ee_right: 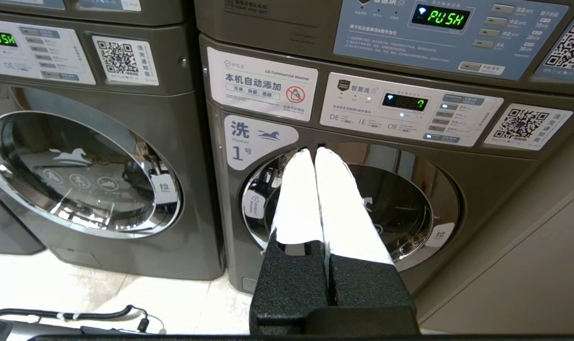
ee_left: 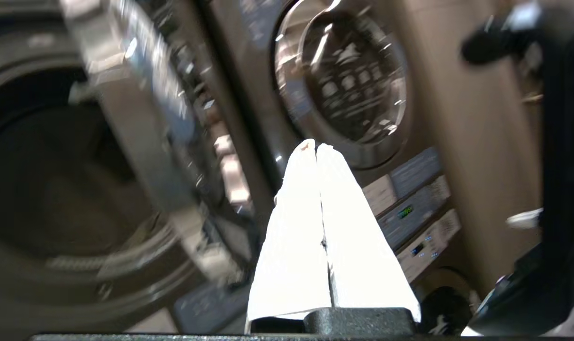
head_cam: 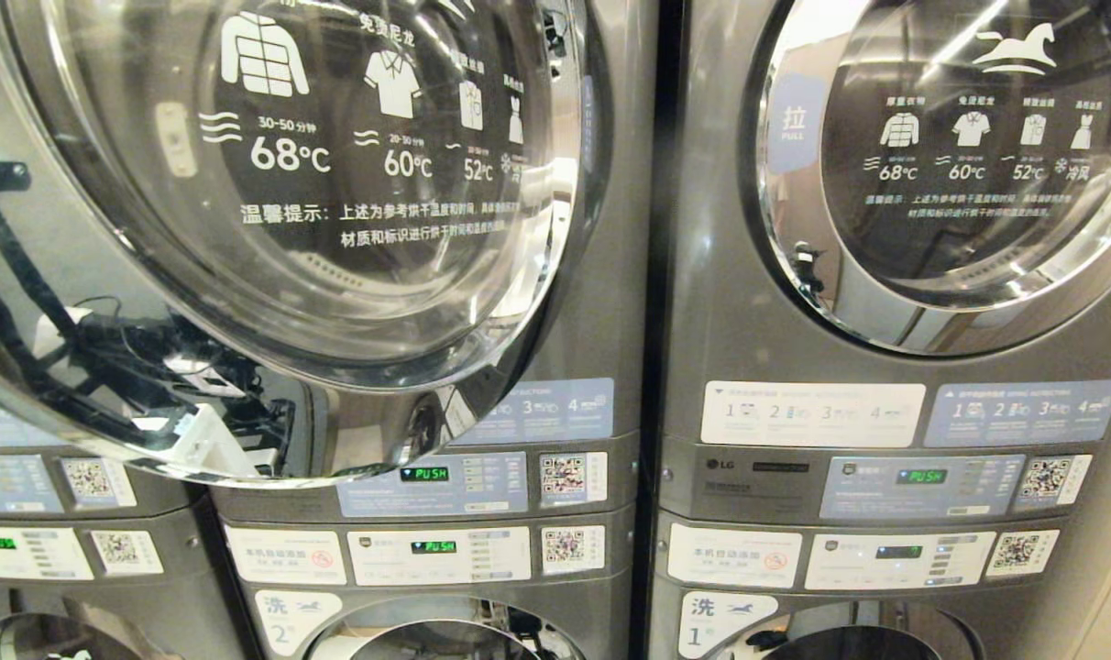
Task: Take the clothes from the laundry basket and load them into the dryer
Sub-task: Close the dryer
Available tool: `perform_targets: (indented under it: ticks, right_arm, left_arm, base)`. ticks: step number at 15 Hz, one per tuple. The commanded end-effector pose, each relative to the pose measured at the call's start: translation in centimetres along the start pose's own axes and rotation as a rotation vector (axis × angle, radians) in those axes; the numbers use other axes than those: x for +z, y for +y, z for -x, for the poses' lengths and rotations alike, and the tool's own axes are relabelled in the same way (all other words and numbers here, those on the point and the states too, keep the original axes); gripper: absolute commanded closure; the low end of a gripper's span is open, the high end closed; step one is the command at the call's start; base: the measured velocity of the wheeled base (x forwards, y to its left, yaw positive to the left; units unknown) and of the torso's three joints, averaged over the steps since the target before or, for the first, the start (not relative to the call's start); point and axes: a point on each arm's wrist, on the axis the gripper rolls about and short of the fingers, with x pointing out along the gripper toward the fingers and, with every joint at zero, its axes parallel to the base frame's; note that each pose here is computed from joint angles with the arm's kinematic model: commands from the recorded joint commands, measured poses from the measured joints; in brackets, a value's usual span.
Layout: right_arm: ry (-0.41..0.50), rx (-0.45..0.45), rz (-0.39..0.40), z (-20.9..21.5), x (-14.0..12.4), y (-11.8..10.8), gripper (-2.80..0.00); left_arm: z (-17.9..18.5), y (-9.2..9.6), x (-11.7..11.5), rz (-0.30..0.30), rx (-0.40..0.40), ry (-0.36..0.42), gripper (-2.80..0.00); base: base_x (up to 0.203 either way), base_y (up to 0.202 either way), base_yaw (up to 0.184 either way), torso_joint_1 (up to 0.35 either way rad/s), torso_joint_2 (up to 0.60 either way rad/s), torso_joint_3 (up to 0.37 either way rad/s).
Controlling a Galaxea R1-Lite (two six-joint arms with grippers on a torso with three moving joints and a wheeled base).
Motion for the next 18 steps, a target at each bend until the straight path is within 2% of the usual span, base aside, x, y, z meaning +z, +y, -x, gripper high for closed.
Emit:
perform_targets:
  ticks: [1, 3, 6, 7, 8, 9, 10, 11, 14, 15, 16, 18]
  right_arm:
    - [0.010, 0.004, 0.001, -0.1, 0.0, 0.0, 0.00]
    - [0.014, 0.009, 0.002, -0.1, 0.0, 0.0, 0.00]
    - [0.018, 0.009, 0.002, -0.1, 0.0, 0.0, 0.00]
    - [0.020, 0.009, 0.002, -0.1, 0.0, 0.0, 0.00]
    - [0.018, 0.009, 0.002, -0.1, 0.0, 0.0, 0.00]
    - [0.020, 0.009, 0.002, -0.1, 0.0, 0.0, 0.00]
    - [0.019, 0.009, 0.002, -0.1, 0.0, 0.0, 0.00]
    - [0.019, 0.008, 0.000, -0.1, 0.0, 0.0, 0.00]
    - [0.017, 0.007, -0.006, -0.1, 0.0, 0.0, 0.00]
    - [0.017, 0.006, -0.011, -0.1, 0.0, 0.0, 0.00]
    - [0.016, 0.006, -0.010, -0.1, 0.0, 0.0, 0.00]
    - [0.014, 0.004, -0.017, -0.1, 0.0, 0.0, 0.00]
  left_arm:
    - [-5.5, 4.2, 1.9, 0.077, -0.075, 0.057, 0.00]
    - [-9.5, 6.9, 3.9, 0.113, -0.176, 0.035, 0.00]
    - [-13.6, 9.0, 3.5, 0.151, -0.249, 0.055, 0.00]
    - [-14.5, 9.5, 2.9, 0.126, -0.256, 0.067, 0.00]
    - [-15.1, 9.8, 2.3, 0.076, -0.254, 0.078, 0.00]
    - [-15.8, 10.3, 1.7, 0.027, -0.218, 0.096, 0.00]
    - [-16.1, 10.7, 1.2, -0.019, -0.131, 0.118, 0.00]
    - [-16.3, 11.2, 1.0, -0.070, -0.008, 0.147, 0.00]
    - [-15.8, 12.5, 1.3, -0.197, 0.512, 0.248, 0.00]
    - [-15.3, 13.0, 1.9, -0.228, 0.656, 0.261, 0.00]
    - [-14.8, 13.4, 2.2, -0.229, 0.740, 0.261, 0.00]
    - [-14.7, 13.6, 1.8, -0.188, 0.774, 0.257, 0.00]
  base:
    - [0.000, 0.000, 0.000, 0.000, 0.00, 0.000]
    - [0.000, 0.000, 0.000, 0.000, 0.00, 0.000]
    - [0.000, 0.000, 0.000, 0.000, 0.00, 0.000]
    - [0.000, 0.000, 0.000, 0.000, 0.00, 0.000]
    - [0.000, 0.000, 0.000, 0.000, 0.00, 0.000]
    - [0.000, 0.000, 0.000, 0.000, 0.00, 0.000]
    - [0.000, 0.000, 0.000, 0.000, 0.00, 0.000]
    - [0.000, 0.000, 0.000, 0.000, 0.00, 0.000]
    - [0.000, 0.000, 0.000, 0.000, 0.00, 0.000]
    - [0.000, 0.000, 0.000, 0.000, 0.00, 0.000]
    - [0.000, 0.000, 0.000, 0.000, 0.00, 0.000]
    - [0.000, 0.000, 0.000, 0.000, 0.00, 0.000]
